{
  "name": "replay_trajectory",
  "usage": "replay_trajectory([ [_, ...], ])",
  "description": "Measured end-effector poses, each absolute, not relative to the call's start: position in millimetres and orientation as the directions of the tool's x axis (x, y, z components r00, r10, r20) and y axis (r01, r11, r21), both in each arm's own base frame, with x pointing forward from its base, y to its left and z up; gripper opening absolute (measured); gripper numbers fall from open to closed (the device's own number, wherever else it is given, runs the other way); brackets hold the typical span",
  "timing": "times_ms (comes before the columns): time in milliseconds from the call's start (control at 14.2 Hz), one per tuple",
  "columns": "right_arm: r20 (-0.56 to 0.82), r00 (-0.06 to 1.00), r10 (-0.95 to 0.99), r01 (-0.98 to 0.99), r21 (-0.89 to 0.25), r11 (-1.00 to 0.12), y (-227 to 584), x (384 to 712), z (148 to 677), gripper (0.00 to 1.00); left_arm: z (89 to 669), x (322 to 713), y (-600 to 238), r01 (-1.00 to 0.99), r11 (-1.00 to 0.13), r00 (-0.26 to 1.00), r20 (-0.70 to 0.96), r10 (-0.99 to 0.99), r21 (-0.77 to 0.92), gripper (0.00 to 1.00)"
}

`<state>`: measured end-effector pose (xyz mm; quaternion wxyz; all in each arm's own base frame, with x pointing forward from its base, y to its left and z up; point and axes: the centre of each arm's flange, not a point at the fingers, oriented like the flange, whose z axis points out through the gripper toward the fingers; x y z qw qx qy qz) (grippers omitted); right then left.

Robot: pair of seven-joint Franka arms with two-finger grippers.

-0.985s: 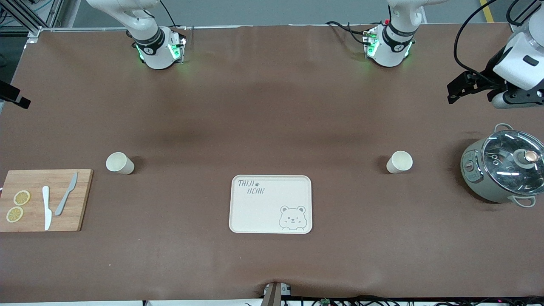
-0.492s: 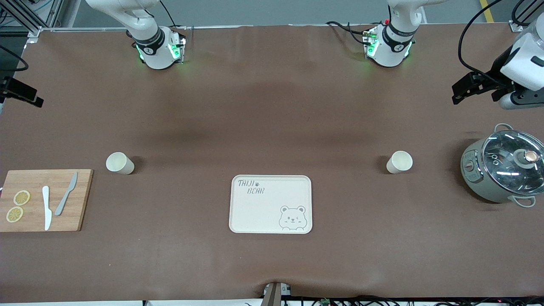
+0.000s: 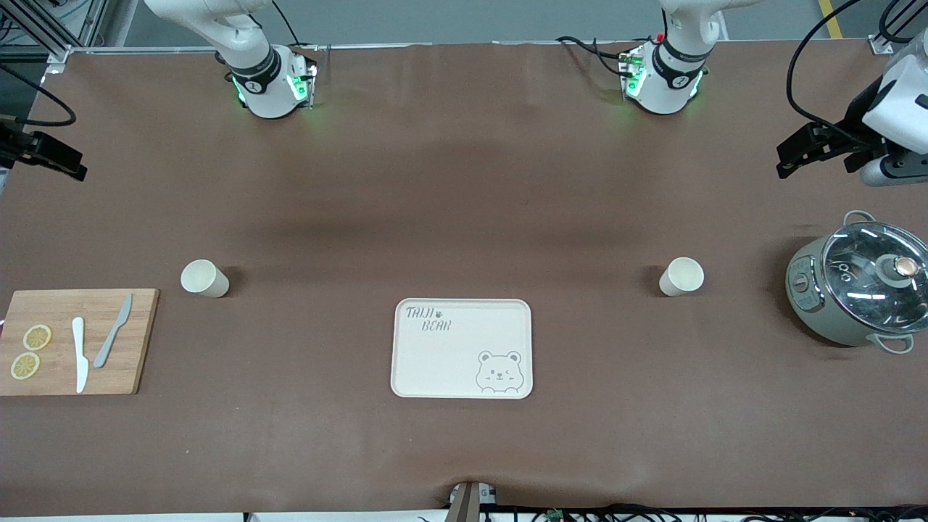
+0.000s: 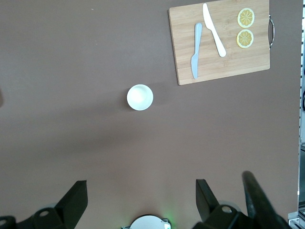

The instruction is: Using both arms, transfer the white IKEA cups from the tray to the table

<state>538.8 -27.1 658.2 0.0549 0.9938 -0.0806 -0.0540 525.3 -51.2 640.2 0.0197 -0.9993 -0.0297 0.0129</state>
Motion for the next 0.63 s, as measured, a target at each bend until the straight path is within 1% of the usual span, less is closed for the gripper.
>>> replay_trajectory([
  [633, -0.089, 0.977, -0.192, -0.181, 0.118, -0.976, -40, 537, 663, 1.0, 642, 523, -63, 0.037, -0.998, 0.999, -0.031, 0.039, -0.042, 1.0],
])
